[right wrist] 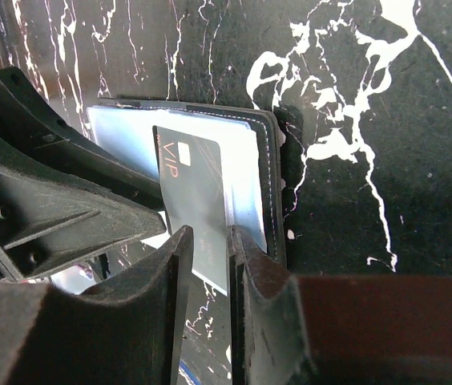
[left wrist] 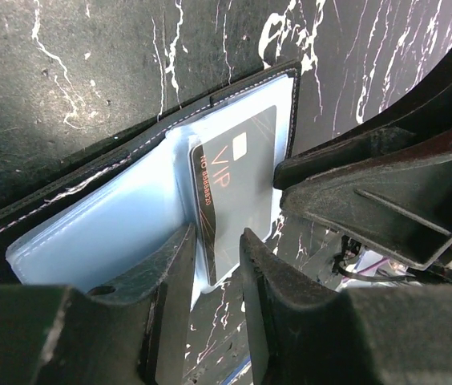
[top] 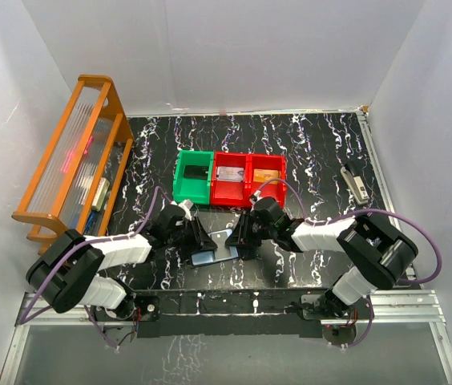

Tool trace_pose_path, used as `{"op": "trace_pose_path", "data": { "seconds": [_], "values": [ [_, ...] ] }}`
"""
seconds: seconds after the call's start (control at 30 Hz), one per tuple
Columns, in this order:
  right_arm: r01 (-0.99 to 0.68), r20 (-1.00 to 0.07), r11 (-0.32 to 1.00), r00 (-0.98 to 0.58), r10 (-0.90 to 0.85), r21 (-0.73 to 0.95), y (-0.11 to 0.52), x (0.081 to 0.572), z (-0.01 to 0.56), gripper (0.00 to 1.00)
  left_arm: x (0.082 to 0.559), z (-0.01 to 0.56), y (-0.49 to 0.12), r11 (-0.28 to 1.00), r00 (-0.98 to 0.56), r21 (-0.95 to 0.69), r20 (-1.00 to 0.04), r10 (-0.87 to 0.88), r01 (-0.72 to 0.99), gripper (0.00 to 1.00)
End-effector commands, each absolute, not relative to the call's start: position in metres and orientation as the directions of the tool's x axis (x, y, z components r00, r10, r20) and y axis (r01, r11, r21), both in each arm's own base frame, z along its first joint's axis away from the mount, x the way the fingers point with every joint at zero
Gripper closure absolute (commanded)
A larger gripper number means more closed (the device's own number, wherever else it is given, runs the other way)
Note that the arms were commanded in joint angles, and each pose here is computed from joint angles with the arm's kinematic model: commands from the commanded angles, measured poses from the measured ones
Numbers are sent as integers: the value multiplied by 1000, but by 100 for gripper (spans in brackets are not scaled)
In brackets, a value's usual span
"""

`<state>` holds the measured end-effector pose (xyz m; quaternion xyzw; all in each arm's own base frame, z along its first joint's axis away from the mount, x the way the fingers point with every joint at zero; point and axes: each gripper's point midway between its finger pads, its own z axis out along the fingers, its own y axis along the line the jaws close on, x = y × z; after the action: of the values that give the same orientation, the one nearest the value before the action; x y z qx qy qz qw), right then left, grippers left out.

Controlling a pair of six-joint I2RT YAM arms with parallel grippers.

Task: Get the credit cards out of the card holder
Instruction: Remove the credit card from the card holder.

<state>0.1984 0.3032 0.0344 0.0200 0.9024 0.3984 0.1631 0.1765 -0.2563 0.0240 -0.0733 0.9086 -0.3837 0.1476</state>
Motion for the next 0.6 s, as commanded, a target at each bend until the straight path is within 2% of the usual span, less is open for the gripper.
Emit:
{"op": "trace_pose_path", "data": {
  "seconds": [0.0,0.07,0.27,0.43,0.57],
  "values": [
    [-67,-243,683,-956,165,728,298,186,23,79,171,26,-260,658,-948,-752,-192,-255,-24,73],
    [-71,-240,675,-958,160,734,299,184,23,83,173,27,-261,648,-944,-761,-195,-266,-26,75],
    [-79,-222,649,-965,141,757,302,178,24,83,174,30,-271,629,-956,-777,-186,-227,2,82],
    [-63,-229,680,-960,158,730,298,182,20,83,169,32,-267,650,-961,-759,-199,-192,28,99],
    [-40,-250,718,-949,189,695,289,187,16,83,167,35,-255,687,-953,-726,-233,-194,38,100]
  ]
}}
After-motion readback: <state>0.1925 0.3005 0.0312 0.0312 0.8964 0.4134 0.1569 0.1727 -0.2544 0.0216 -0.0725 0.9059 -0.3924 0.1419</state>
